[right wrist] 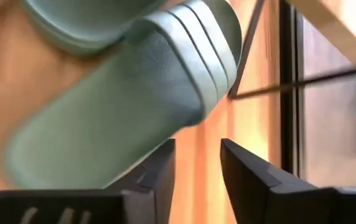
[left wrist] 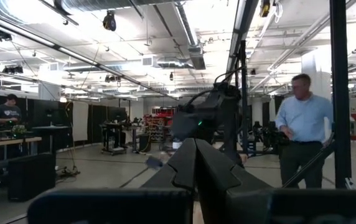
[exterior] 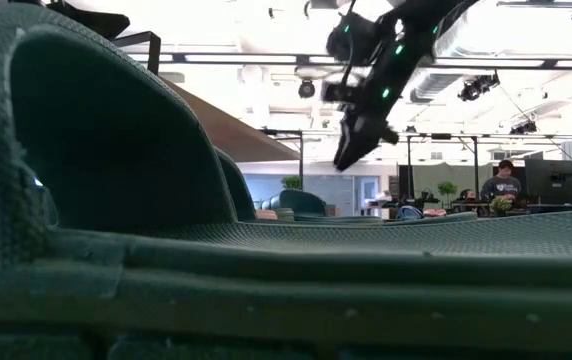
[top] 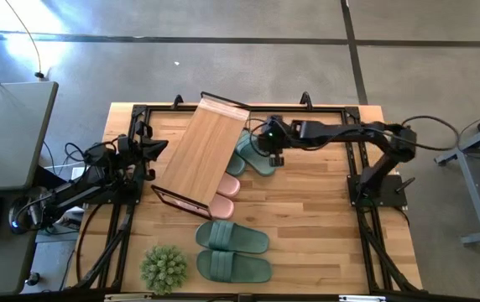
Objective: Pick and place slides into the shelf
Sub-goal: Put the green slide under the shelf
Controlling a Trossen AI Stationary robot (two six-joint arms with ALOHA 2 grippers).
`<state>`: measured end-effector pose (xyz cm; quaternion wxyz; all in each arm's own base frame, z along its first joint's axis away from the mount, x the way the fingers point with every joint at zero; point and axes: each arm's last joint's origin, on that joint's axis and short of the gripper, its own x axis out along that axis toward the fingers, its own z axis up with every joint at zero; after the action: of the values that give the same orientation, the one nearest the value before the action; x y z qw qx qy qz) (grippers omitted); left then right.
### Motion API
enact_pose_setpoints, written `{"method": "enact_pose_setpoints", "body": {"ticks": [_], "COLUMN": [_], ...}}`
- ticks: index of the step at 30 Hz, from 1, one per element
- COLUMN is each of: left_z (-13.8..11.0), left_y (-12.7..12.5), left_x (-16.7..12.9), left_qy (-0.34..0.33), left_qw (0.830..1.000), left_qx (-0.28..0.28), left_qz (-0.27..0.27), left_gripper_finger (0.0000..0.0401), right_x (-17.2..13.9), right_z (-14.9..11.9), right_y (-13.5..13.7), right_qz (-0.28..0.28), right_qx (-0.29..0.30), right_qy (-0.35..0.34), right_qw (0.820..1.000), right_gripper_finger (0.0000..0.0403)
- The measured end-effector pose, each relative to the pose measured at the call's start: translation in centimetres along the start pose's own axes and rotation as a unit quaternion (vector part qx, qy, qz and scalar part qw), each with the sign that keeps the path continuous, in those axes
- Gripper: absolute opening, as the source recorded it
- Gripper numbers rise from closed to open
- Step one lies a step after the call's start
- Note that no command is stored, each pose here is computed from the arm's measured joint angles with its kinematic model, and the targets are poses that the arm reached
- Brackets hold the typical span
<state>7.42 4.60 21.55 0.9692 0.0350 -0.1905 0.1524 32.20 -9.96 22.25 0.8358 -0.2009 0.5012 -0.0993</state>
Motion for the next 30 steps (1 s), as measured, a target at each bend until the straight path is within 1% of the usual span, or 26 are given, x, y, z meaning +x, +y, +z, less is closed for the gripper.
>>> {"method": "enact_pose_setpoints", "body": {"ticks": [3,5,7,9,10,12,14,16,17,19,22,25,26,27,30], "left_z": [0.0,0.0,0.0,0.0,0.0,0.0,-0.1,0.0,0.0,-0.1,-0.1,0.0,0.0,0.0,0.0], "left_y": [0.0,-0.1,-0.1,-0.1,-0.1,-0.2,-0.2,-0.2,-0.2,-0.2,-0.2,-0.2,-0.2,-0.2,-0.2], "left_x": [0.0,0.0,0.0,0.0,0.0,0.0,0.0,0.0,0.0,0.0,0.0,0.0,0.0,0.0,0.0], "left_qy": [0.001,0.002,0.003,0.003,0.004,0.005,0.005,0.005,0.005,0.006,0.006,0.006,0.006,0.005,0.005], "left_qw": [1.0,1.0,1.0,1.0,1.0,1.0,1.0,1.0,0.999,0.999,0.999,0.999,0.999,0.999,0.999], "left_qx": [0.0,0.0,0.0,0.0,0.0,0.0,-0.001,-0.001,-0.001,-0.004,-0.004,-0.004,-0.004,-0.004,-0.004], "left_qz": [-0.005,-0.013,-0.018,-0.023,-0.025,-0.027,-0.029,-0.031,-0.032,-0.034,-0.034,-0.034,-0.034,-0.034,-0.034], "left_gripper_finger": [0.0001,0.0001,0.0001,0.0001,0.0001,0.0001,0.0001,0.0001,0.0001,0.0001,0.0001,0.0001,0.0001,0.0001,0.0001], "right_x": [-2.8,-4.6,-6.2,-7.5,-8.0,-8.7,-8.9,-8.7,-8.5,-7.9,-7.0,-5.8,-5.5,-5.2,-4.1], "right_z": [0.1,0.0,-0.1,-0.2,-0.3,-0.4,-0.7,-1.2,-1.6,-2.3,-3.0,-4.2,-4.6,-5.0,-5.7], "right_y": [0.7,1.1,1.5,2.2,2.6,4.0,5.7,7.9,9.1,11.4,14.1,15.2,15.2,15.2,14.8], "right_qz": [0.011,0.042,0.091,0.131,0.141,0.131,0.113,0.111,0.11,0.116,0.129,0.107,0.098,0.088,0.064], "right_qx": [0.086,0.165,0.243,0.311,0.338,0.382,0.413,0.429,0.442,0.473,0.531,0.584,0.594,0.6,0.605], "right_qy": [-0.003,-0.013,-0.025,-0.026,-0.022,-0.017,-0.01,0.009,0.017,0.014,-0.03,-0.07,-0.078,-0.081,-0.073], "right_qw": [0.996,0.985,0.965,0.941,0.93,0.915,0.903,0.896,0.89,0.873,0.837,0.802,0.795,0.791,0.79], "right_gripper_finger": [0.0082,0.0056,0.0028,0.0008,0.0005,0.0007,0.0003,0.0001,0.0002,0.0001,0.0,0.0,0.0,0.0,0.0]}}
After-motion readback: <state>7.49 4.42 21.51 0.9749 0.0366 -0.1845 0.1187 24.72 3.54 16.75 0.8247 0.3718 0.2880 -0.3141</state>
